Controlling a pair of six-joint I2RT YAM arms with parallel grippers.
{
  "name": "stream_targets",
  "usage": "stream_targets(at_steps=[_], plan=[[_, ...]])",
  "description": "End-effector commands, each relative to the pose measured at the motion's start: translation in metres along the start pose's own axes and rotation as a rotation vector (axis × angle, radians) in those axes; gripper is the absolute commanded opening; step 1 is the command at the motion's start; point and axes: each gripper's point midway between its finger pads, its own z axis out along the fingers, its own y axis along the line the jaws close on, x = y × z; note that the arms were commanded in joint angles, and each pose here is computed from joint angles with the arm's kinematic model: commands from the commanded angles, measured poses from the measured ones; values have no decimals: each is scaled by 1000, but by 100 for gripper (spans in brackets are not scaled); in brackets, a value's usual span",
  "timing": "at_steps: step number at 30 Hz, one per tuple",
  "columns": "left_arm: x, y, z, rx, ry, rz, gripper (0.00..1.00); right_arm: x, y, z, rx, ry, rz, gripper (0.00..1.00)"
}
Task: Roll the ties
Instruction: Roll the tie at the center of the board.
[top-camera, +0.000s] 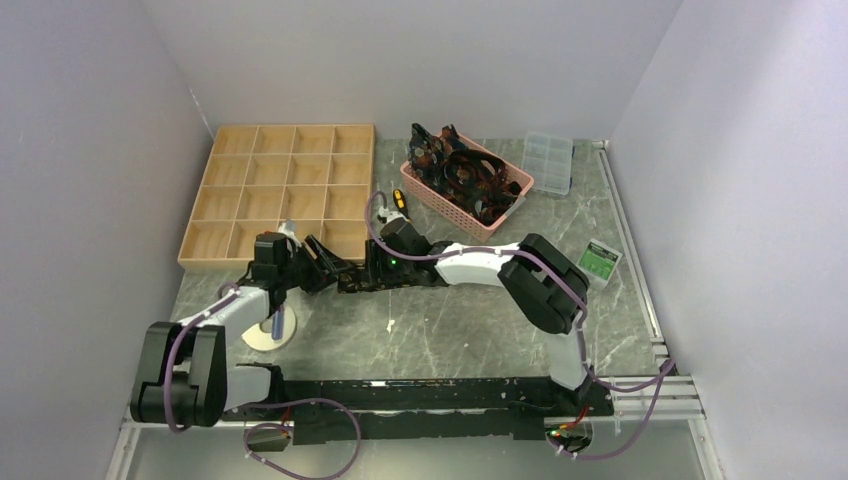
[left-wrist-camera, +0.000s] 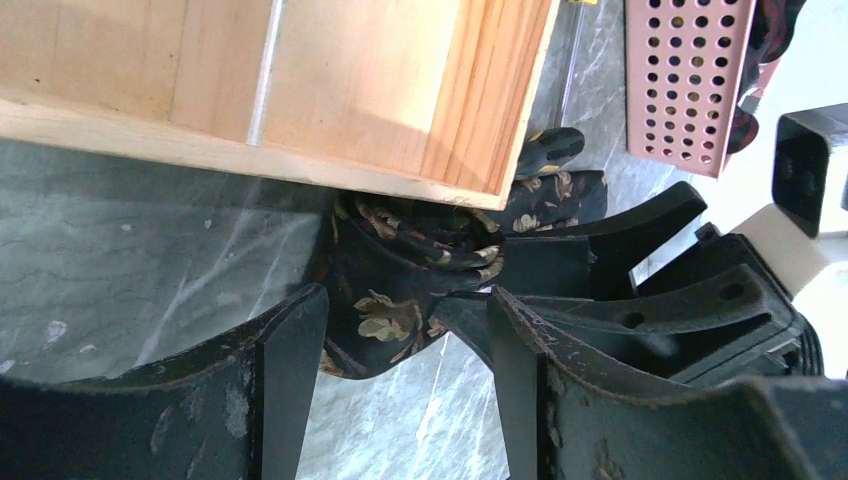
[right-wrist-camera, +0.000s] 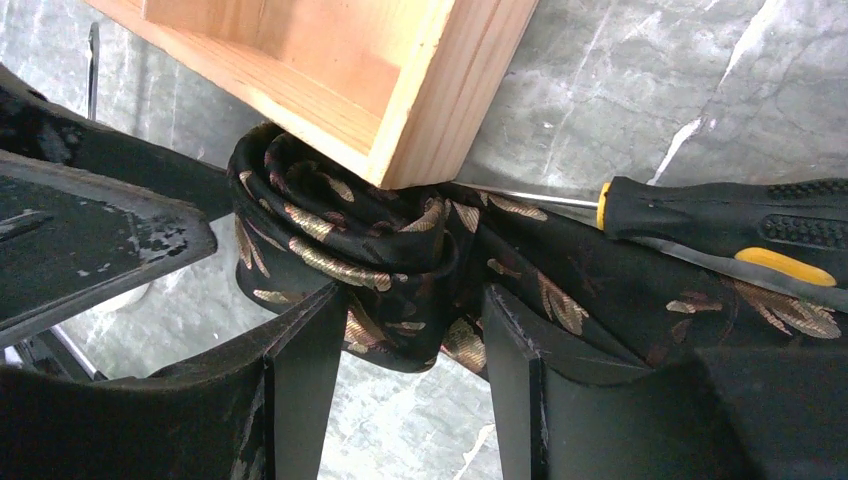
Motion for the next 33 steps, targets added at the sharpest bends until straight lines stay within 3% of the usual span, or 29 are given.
stream_targets(at_steps=[1,7,12,16,19,20,23,28,33], plan=[[-6,-13,3,66,-4,45,65,-13,0,-12,-19,-42,9,56],[-13,-10,-23,5,-102,51,65,-25,10,-25,-41,-70,-5,60],[-3,-2,-59,-78,-139,62,58,-42,18,-46,-36,-117,-20,63],[23,4,-68,-56,-91,23,37,-52,21,-55,-29,-149,-19,62],[45,8,-65,-32,-32,4,8,-55,18,-57,-13,-157,-8,61],[51,8,-64,-27,-17,3,4,-57,15,-59,3,-171,-3,61],[60,7,-58,-36,-17,9,3,-61,6,-68,40,-210,3,60],[63,0,-42,-101,-64,150,3,-57,-22,-90,109,-261,9,60],[65,17,-17,-237,-52,239,3,-47,-52,-110,164,-281,33,60]])
